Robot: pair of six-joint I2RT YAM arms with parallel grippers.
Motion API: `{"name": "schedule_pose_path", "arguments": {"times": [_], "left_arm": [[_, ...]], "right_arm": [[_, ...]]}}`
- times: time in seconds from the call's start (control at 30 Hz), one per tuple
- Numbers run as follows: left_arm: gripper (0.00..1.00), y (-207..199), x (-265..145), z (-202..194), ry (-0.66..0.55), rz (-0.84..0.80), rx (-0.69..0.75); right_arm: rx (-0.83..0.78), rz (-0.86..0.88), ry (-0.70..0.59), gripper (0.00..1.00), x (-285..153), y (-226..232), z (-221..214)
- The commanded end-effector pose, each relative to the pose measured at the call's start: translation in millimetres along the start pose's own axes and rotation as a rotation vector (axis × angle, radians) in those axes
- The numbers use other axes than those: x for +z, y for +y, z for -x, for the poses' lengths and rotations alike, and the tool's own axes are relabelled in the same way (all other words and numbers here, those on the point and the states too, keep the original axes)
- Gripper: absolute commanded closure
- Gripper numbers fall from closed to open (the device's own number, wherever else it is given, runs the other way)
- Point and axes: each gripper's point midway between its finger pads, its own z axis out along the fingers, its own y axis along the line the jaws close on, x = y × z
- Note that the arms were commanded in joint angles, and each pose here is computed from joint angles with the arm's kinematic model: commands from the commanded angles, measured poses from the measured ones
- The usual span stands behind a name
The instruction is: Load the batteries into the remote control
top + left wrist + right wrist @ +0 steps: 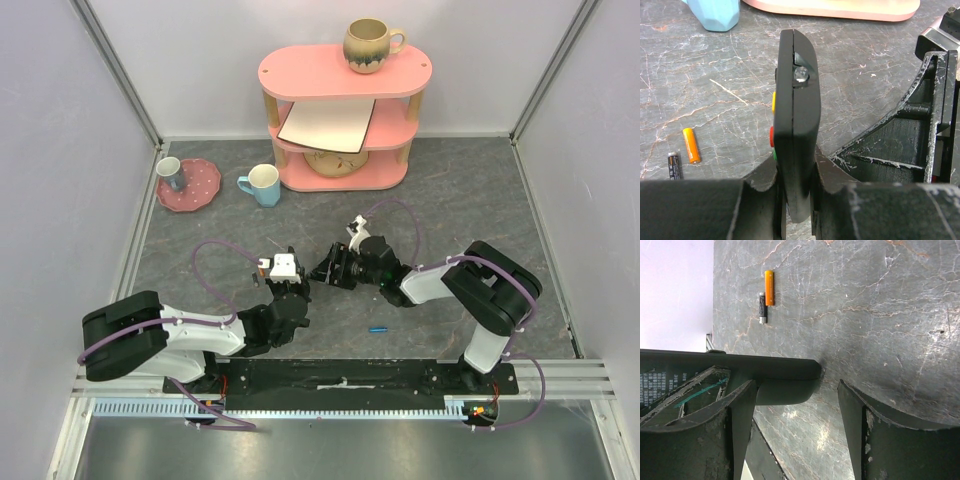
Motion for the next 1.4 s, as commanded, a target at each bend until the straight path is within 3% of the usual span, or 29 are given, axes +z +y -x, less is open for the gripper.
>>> {"name": "schedule_pose_path", "arguments": {"times": [0.0,0.63,1.37], "left_arm": [[0.98,-1.8,-1.6,-3.7,0.012,0.003,0.003],[0.98,-2.2,-2.6,-7.6,0.025,-0.003,-0.001],[0.98,-1.6,-3.5,-4.3,0.018,-0.002,-0.013]], "right_arm": [[-0.034,0.036,0.016,0.27,5.7,13.1,-1.5],[-0.034,0.084,-0.020,0.25,1.7,29.2,6.3],[-0.063,-0.037,0.116,0.31,11.3,-7.2,-31.4]]}}
